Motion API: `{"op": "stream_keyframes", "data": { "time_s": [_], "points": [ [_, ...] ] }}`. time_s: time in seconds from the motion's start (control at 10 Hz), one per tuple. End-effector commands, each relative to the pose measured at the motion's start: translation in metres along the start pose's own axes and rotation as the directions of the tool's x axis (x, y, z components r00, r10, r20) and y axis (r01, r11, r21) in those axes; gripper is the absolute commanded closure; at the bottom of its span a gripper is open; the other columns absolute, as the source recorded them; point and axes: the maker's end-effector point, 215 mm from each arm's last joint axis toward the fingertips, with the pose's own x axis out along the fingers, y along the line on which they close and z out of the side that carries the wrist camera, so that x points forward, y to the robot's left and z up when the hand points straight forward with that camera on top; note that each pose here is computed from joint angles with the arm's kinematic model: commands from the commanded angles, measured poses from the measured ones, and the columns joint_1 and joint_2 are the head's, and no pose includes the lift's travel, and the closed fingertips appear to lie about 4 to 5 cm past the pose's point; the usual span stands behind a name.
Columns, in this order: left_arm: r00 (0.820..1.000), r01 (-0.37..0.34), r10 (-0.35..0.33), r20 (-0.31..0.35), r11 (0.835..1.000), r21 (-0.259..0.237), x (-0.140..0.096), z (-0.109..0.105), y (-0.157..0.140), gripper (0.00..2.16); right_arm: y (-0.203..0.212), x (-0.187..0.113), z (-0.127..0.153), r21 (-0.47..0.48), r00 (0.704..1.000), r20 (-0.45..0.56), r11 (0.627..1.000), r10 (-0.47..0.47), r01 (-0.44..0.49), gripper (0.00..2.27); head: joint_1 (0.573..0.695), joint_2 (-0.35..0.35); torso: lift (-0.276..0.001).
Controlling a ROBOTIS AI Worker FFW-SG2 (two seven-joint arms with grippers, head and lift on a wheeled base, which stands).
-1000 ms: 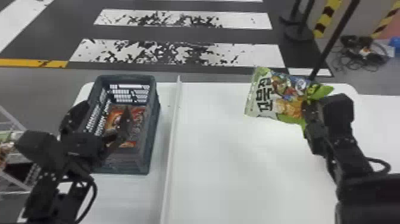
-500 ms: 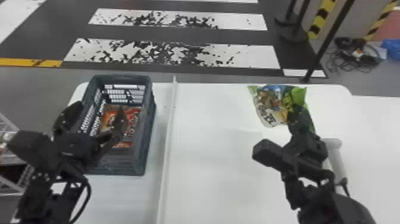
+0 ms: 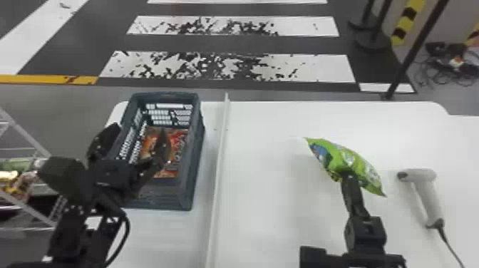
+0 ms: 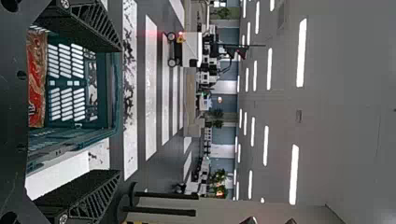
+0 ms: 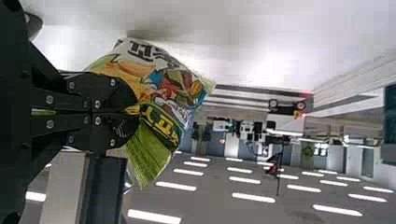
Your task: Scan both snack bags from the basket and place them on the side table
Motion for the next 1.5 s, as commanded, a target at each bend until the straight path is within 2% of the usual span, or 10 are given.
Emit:
{"op": "stream_keyframes", "data": {
  "time_s": [0.0, 0.1, 0.4, 0.5, 0.6, 0.7, 0.8, 0.9, 1.1, 1.4],
  "points": [
    [1.0, 0.0, 0.0, -0.002, 1.0, 0.0, 0.0, -0.001, 0.0, 0.07, 0.009, -0.015, 0.021, 0.085, 0.996, 0.078, 0.995, 0.046, -0.053, 0.6, 0.695, 0.08, -0.075],
    [1.0, -0.002, 0.002, -0.001, 1.0, 0.0, 0.0, -0.001, 0.001, 0.07, 0.011, -0.019, 0.023, 0.174, 0.992, 0.085, 0.979, 0.096, -0.11, 0.0, 0.695, 0.099, -0.075],
    [1.0, -0.002, 0.002, -0.006, 1.0, -0.003, 0.0, -0.004, 0.001, 0.07, 0.001, -0.022, 0.03, 0.392, 0.97, 0.129, 0.888, 0.205, -0.24, 0.05, 0.695, 0.125, -0.075],
    [1.0, -0.002, 0.002, -0.004, 1.0, -0.002, 0.0, -0.004, 0.001, 0.07, 0.0, -0.021, 0.031, 0.497, 0.956, 0.152, 0.817, 0.25, -0.293, 0.08, 0.695, 0.13, -0.075],
    [1.0, -0.004, 0.004, -0.007, 1.0, -0.002, 0.0, -0.005, 0.002, 0.07, -0.002, -0.016, 0.032, 0.615, 0.934, 0.193, 0.705, 0.299, -0.353, 0.16, 0.695, 0.133, -0.075],
    [1.0, -0.002, 0.002, -0.004, 1.0, -0.003, 0.002, -0.004, 0.002, 0.07, -0.01, -0.006, 0.035, 0.716, 0.91, 0.264, 0.567, 0.32, -0.407, 0.4, 0.695, 0.136, -0.075],
    [1.0, -0.002, 0.002, -0.008, 1.0, -0.005, 0.001, -0.007, 0.001, 0.07, -0.021, 0.007, 0.035, 0.771, 0.899, 0.303, 0.473, 0.317, -0.426, 0.92, 0.695, 0.139, -0.075],
    [1.0, -0.004, 0.004, -0.012, 1.0, -0.004, 0.001, -0.008, 0.002, 0.07, -0.031, 0.019, 0.033, 0.807, 0.905, 0.301, 0.426, 0.301, -0.41, 1.82, 0.695, 0.141, -0.075],
    [1.0, -0.002, 0.002, -0.013, 1.0, -0.003, 0.001, -0.009, 0.002, 0.07, -0.037, 0.038, 0.023, 0.856, 0.921, 0.263, 0.372, 0.287, -0.36, 2.26, 0.695, 0.131, -0.075],
    [1.0, -0.001, 0.001, -0.016, 1.0, -0.004, 0.001, -0.011, 0.002, 0.07, -0.004, 0.054, 0.013, 0.89, 0.901, 0.255, 0.279, 0.35, -0.36, 2.26, 0.695, 0.109, -0.075]
  ]
}}
